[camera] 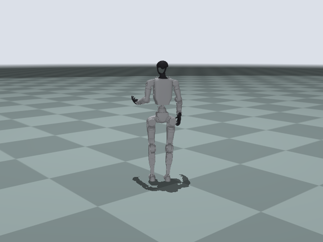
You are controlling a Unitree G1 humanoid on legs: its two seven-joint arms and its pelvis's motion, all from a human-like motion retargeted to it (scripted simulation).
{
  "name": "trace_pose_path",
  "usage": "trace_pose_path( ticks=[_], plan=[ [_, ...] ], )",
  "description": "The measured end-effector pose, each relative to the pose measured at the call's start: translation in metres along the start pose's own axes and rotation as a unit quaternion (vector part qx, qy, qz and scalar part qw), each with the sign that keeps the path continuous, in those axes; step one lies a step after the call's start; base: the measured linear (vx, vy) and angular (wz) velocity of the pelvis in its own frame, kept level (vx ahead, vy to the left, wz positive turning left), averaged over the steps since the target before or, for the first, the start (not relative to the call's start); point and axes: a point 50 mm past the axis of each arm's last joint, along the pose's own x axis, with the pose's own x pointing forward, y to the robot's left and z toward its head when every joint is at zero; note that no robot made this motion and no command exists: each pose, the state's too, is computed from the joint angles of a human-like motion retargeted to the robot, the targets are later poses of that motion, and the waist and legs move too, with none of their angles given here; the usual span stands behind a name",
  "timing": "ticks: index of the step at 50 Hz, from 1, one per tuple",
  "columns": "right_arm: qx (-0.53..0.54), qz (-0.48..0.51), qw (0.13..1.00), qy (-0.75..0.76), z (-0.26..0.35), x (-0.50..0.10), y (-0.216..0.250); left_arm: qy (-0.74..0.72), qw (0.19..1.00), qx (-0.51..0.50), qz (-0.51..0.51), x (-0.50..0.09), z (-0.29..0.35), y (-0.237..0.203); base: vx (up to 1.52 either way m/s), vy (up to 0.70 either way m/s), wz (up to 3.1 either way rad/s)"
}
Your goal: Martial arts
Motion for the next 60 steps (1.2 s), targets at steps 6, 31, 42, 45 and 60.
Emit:
trace_pose_path(
  ticks=[6,31,42,45,60],
  plan=[
    [-0.070,0.013,0.986,-0.149,0.060,-0.009,0.000,0.070,0.989,0.115,-0.057,-0.003,-0.013,-0.011,0.01,0.04,0.28],
    [-0.003,0.025,0.764,-0.645,0.194,-0.191,-0.022,0.228,0.882,0.350,-0.218,-0.083,0.008,-0.020,0.00,0.01,0.04],
    [0.239,0.003,0.928,-0.286,0.076,-0.052,-0.007,0.059,0.963,0.261,-0.001,-0.036,0.026,0.015,0.00,0.00,0.02],
    [0.244,-0.043,0.952,-0.182,0.035,-0.031,-0.007,-0.006,0.967,0.242,0.080,-0.024,0.039,0.027,-0.02,0.01,0.19],
    [0.094,-0.066,0.960,-0.255,0.070,-0.034,-0.007,0.172,0.909,0.337,0.172,-0.042,-0.026,0.079,-0.02,0.01,0.23]
  ],
)
